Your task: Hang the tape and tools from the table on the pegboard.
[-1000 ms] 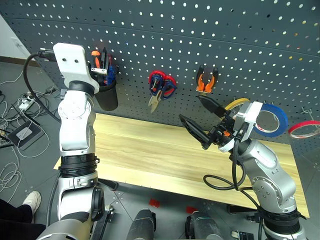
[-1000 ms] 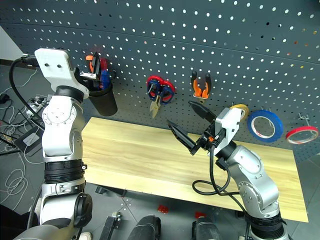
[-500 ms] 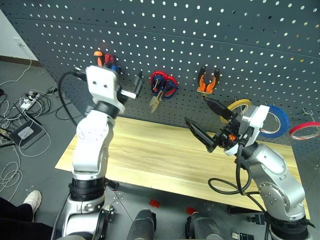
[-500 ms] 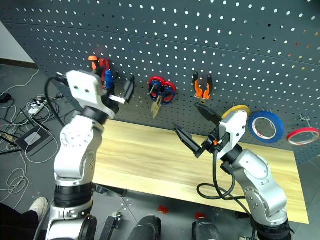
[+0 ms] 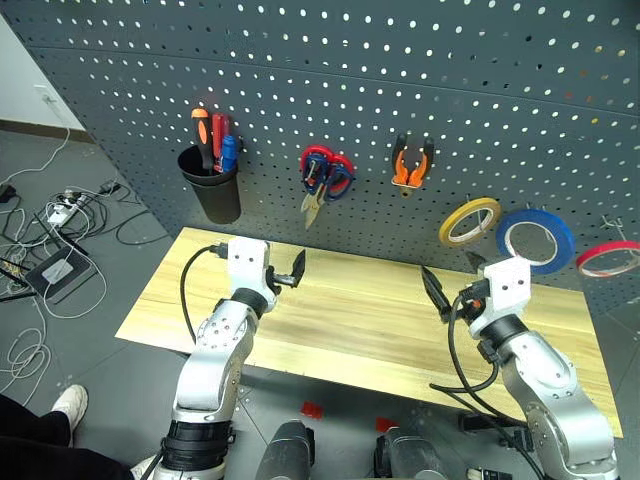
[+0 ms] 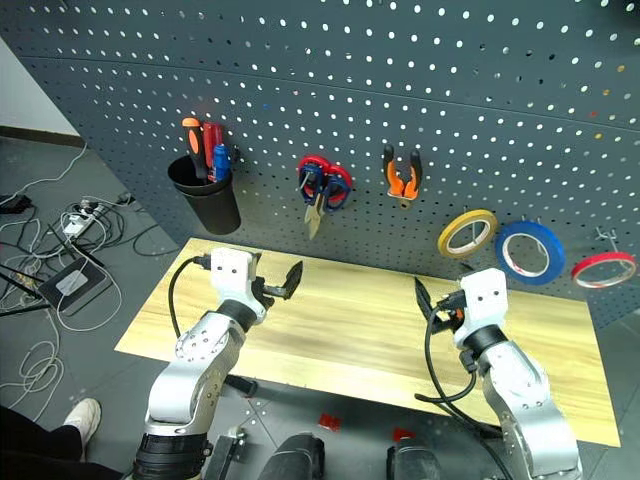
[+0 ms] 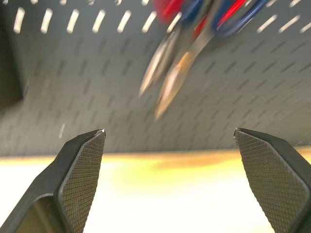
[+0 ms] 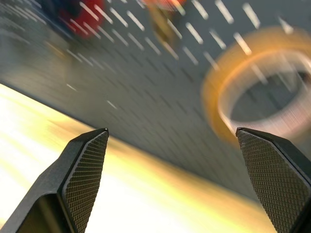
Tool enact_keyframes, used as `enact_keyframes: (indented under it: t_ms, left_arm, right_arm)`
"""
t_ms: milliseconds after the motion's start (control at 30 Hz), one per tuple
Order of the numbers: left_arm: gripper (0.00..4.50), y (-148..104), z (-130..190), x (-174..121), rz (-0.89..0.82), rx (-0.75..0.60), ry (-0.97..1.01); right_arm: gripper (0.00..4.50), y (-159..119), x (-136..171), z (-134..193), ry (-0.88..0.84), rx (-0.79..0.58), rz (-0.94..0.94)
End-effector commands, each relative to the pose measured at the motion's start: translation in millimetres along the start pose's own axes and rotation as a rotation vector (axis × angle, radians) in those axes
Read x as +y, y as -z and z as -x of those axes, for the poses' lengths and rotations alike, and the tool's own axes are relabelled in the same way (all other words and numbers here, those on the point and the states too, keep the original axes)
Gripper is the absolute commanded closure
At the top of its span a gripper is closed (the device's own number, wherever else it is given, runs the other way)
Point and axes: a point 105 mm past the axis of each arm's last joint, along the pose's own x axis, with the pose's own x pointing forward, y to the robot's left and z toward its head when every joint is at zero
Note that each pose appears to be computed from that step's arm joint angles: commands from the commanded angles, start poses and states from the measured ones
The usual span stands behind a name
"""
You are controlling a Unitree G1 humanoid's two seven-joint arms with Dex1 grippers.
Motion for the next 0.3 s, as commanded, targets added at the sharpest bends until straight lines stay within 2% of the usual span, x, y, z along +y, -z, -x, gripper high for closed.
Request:
enact_keyframes:
  t_ms: [33, 300]
  left_arm:
    - [0.02, 3, 3, 3, 0.003, 0.026, -0.028]
    - [0.02, 15, 9, 1, -0.014, 0.087, -0.022]
  right_arm:
    - [0.0, 9, -19, 7, 0.118, 0.05, -0.002]
    - [0.0, 41, -38, 24, 0.274, 0.189, -0.074]
